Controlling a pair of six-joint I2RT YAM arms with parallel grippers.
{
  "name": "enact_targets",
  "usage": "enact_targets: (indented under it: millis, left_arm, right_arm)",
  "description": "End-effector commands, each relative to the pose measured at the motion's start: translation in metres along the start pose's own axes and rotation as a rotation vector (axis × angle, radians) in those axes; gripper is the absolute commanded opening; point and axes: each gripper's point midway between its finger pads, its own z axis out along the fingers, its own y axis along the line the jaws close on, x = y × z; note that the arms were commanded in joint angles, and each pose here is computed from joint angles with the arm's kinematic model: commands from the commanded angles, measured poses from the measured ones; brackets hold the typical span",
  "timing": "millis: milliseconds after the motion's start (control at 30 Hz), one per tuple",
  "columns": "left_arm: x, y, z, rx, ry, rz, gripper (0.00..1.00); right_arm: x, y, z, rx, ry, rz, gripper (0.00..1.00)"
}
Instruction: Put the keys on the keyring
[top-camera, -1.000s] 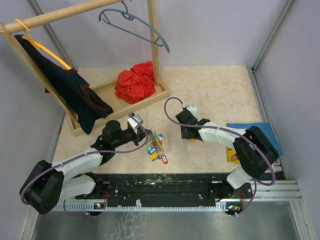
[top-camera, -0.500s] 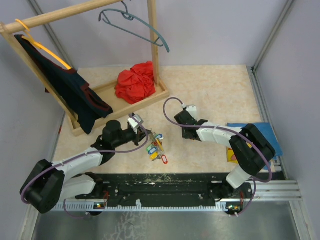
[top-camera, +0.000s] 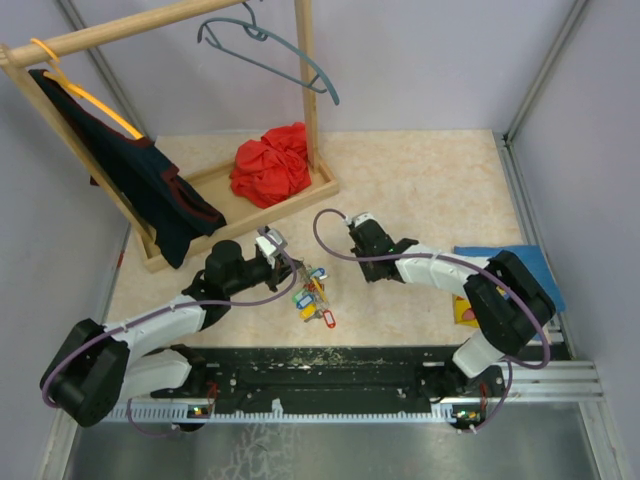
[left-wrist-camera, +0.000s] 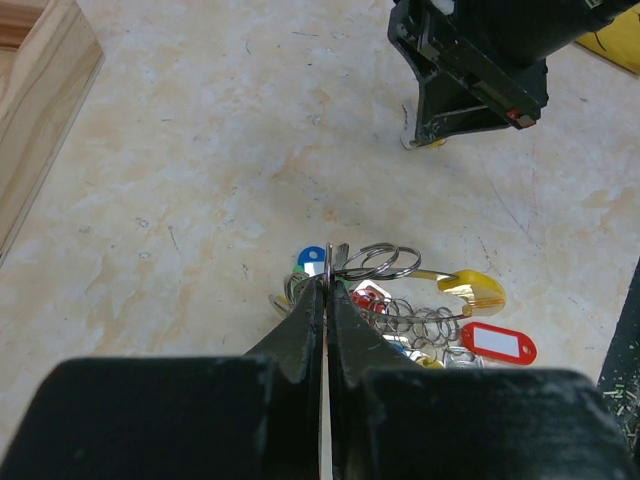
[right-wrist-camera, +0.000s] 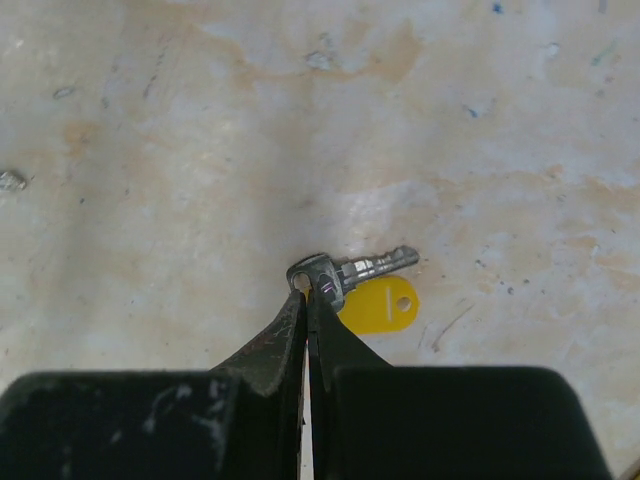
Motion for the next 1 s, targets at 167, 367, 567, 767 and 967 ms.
enact_targets:
  millis: [167, 367, 567, 767, 967]
  left_arm:
    - [-0.012, -0.003, 0.003, 0.033, -0.028, 0.025, 0.01]
    - [-0.01, -0.001, 0.003, 0.027, -0.023, 0.03, 0.01]
    - [-0.009, -0.001, 0.004, 0.028, -0.021, 0.028, 0.01]
    - [-0.009, -0.001, 0.004, 0.028, -0.016, 0.027, 0.01]
    - [-0.007, -0.001, 0.006, 0.034, -0.009, 0.022, 0.01]
  right_arm:
    - [-0.019, 0.052, -0.005, -0.281, -0.044, -0.278, 0.0]
    - [-0.018, 0.056, 0.0, -0.267, -0.027, -0.274, 0.13]
    - [-0.026, 0.044, -0.023, -0.221, -0.08, -0.202, 0.31]
    - [-0.022, 0.041, -0.033, -0.199, -0.147, -0.094, 0.35]
    - [-0.007, 0.048, -0.027, -0.164, -0.178, 0.029, 0.35]
